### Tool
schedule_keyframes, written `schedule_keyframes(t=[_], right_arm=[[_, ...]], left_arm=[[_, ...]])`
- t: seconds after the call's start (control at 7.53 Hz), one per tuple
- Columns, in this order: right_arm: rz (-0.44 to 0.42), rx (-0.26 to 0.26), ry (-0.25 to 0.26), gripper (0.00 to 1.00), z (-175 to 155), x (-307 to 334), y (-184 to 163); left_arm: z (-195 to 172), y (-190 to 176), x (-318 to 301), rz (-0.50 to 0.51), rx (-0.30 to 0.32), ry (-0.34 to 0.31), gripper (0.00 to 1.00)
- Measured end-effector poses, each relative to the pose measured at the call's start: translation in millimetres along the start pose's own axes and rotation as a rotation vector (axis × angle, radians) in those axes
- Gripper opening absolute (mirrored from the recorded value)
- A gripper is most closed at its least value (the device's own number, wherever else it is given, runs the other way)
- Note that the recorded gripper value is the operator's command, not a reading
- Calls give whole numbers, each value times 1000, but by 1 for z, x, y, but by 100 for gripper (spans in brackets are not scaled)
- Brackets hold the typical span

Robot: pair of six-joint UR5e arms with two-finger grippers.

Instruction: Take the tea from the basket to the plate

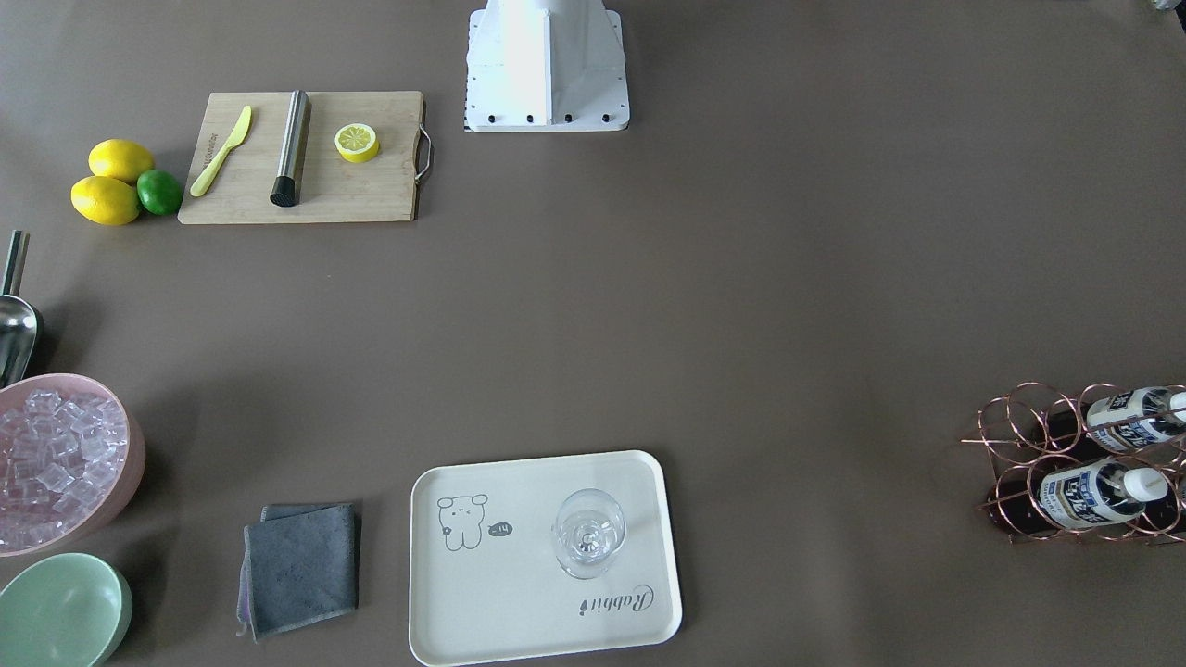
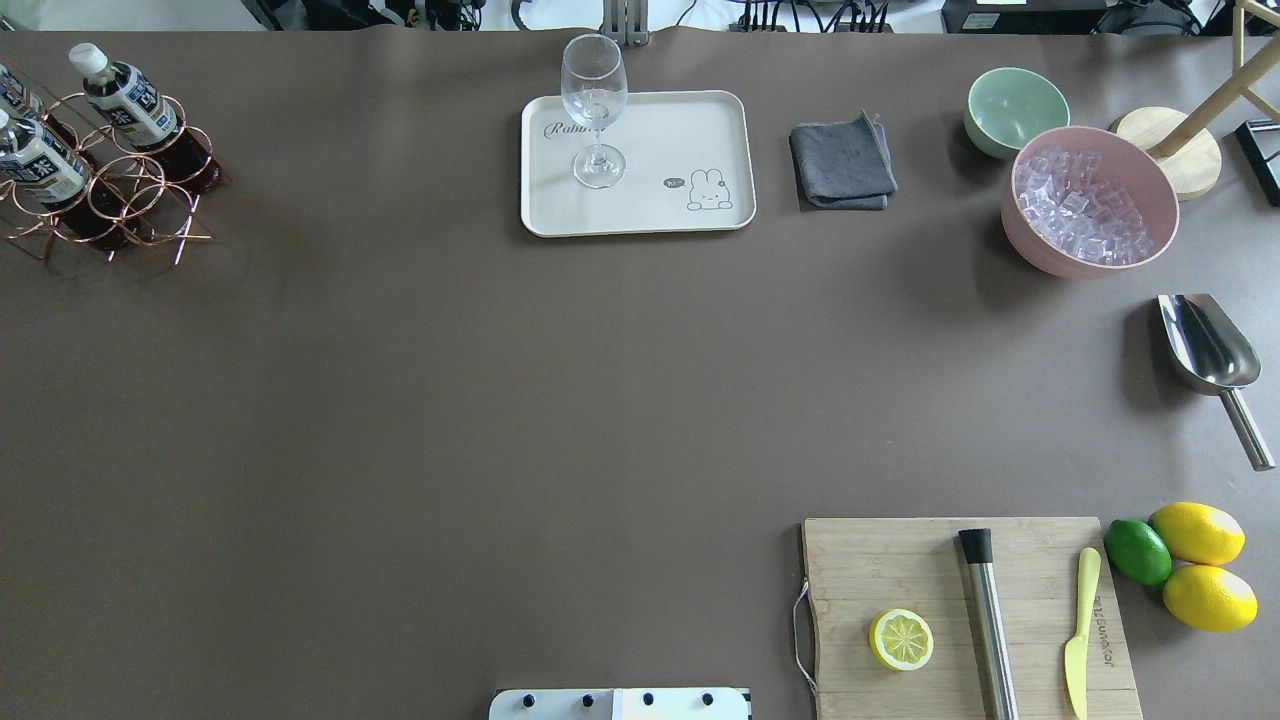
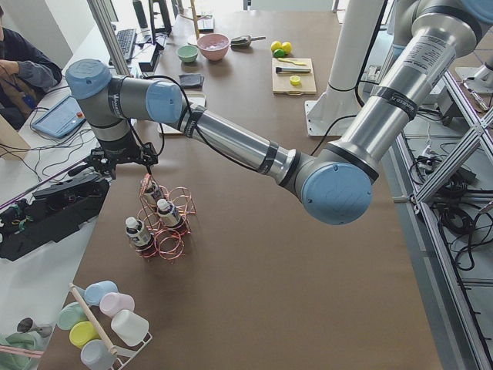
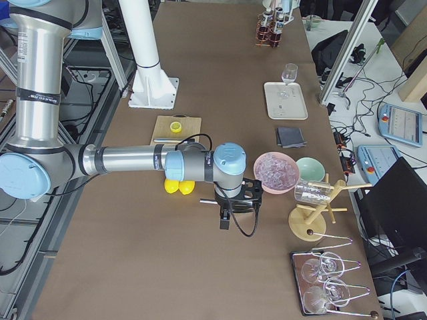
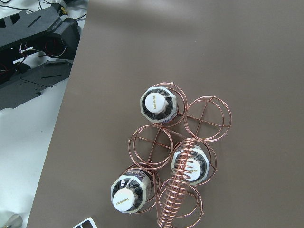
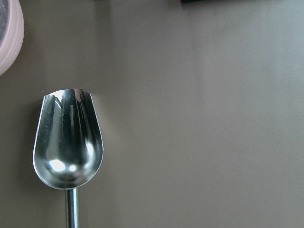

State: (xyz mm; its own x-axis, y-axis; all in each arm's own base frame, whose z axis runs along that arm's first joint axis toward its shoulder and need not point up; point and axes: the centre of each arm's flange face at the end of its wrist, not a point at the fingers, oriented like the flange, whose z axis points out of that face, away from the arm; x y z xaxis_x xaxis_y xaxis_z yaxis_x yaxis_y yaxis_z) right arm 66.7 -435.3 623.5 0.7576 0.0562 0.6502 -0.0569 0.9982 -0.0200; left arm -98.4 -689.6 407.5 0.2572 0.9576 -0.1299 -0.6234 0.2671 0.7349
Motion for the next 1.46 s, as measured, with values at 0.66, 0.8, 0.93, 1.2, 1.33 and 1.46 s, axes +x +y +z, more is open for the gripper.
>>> schedule_keyframes(t=[0.66,0.8,0.93,1.2,1.33,1.46], right_arm=[[0,0,0,100,0,0,0],[0,0,0,100,0,0,0],[1,0,-1,100,0,0,0],[-1,1,-1,100,0,0,0],[-1,1,-1,100,0,0,0],[-1,1,0,100,0,-1,0]], left_arm=[[0,0,0,2,0,-2,98],[-1,0,1,2,1,-3,98],[-1,0,1,1,1,-3,98],[0,2,2,0,0,-2,98],[0,2,3,1,1,-3,98],[0,3,5,2,2,-4,98]])
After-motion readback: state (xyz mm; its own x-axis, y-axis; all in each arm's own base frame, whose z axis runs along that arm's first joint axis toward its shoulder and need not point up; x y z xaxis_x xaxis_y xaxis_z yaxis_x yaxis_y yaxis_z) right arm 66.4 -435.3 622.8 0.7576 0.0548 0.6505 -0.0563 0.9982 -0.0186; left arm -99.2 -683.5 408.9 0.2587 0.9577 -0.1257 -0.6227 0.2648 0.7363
